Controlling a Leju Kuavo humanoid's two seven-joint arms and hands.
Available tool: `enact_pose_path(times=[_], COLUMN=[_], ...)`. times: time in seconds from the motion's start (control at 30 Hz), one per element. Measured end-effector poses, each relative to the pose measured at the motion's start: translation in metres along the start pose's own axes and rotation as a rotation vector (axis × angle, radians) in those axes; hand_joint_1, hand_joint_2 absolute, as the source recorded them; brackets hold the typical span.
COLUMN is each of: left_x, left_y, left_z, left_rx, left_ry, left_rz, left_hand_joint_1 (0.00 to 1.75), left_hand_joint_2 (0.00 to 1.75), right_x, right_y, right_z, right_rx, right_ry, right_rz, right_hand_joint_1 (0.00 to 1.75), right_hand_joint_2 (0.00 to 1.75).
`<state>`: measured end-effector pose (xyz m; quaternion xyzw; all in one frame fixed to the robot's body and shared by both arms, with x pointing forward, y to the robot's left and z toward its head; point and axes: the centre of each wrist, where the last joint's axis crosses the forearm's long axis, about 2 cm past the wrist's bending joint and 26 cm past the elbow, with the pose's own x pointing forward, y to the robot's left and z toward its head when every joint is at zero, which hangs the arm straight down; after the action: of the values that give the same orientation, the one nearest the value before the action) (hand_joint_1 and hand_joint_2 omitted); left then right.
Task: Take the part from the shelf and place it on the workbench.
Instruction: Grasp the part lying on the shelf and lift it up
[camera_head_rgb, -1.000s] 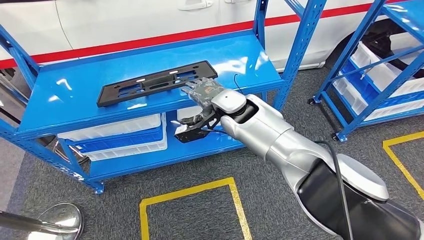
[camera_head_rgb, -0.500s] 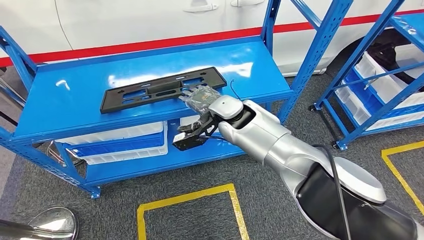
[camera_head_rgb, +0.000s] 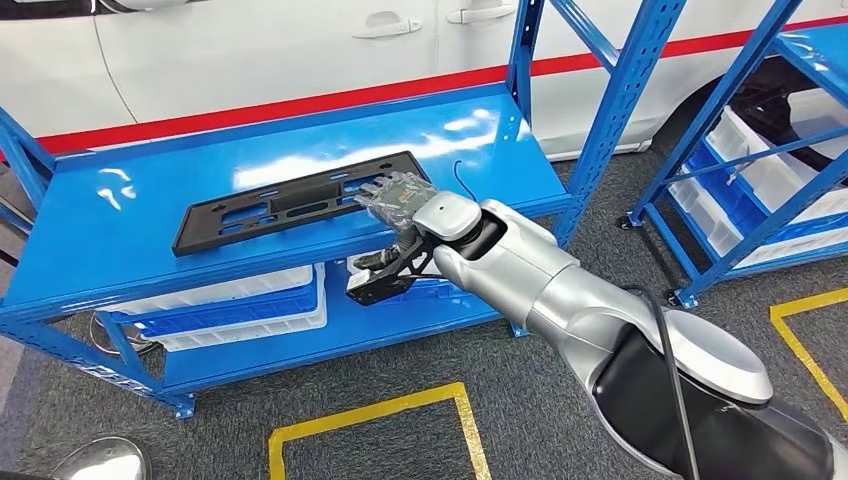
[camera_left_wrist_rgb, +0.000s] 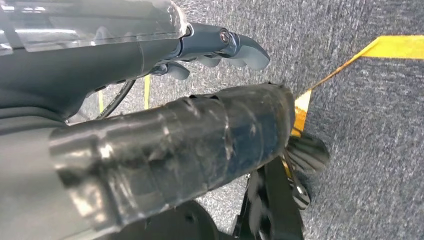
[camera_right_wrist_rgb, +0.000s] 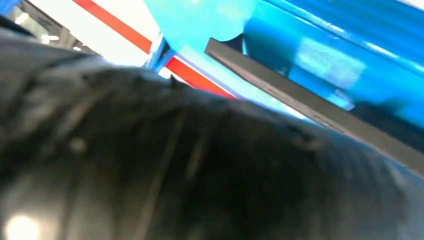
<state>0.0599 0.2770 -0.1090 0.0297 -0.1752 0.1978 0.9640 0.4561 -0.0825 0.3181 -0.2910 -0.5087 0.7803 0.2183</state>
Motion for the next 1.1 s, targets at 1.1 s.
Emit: enact_pose_path(times=[1.1], left_x=[-0.0006], left_y=[-0.0020], left_z=[0.0002], left_rx=[-0.007], left_ry=[0.004], left_rz=[-0.012], left_hand_joint_1=[0.00], left_hand_joint_2=[0.00], right_x=[-0.0012], right_y=[0.0017], right_z=[0.0023], right_rx=[-0.011], right_ry=[0.005], right_rz=[0.010], right_hand_joint_1=[0.00], right_hand_joint_2=[0.00])
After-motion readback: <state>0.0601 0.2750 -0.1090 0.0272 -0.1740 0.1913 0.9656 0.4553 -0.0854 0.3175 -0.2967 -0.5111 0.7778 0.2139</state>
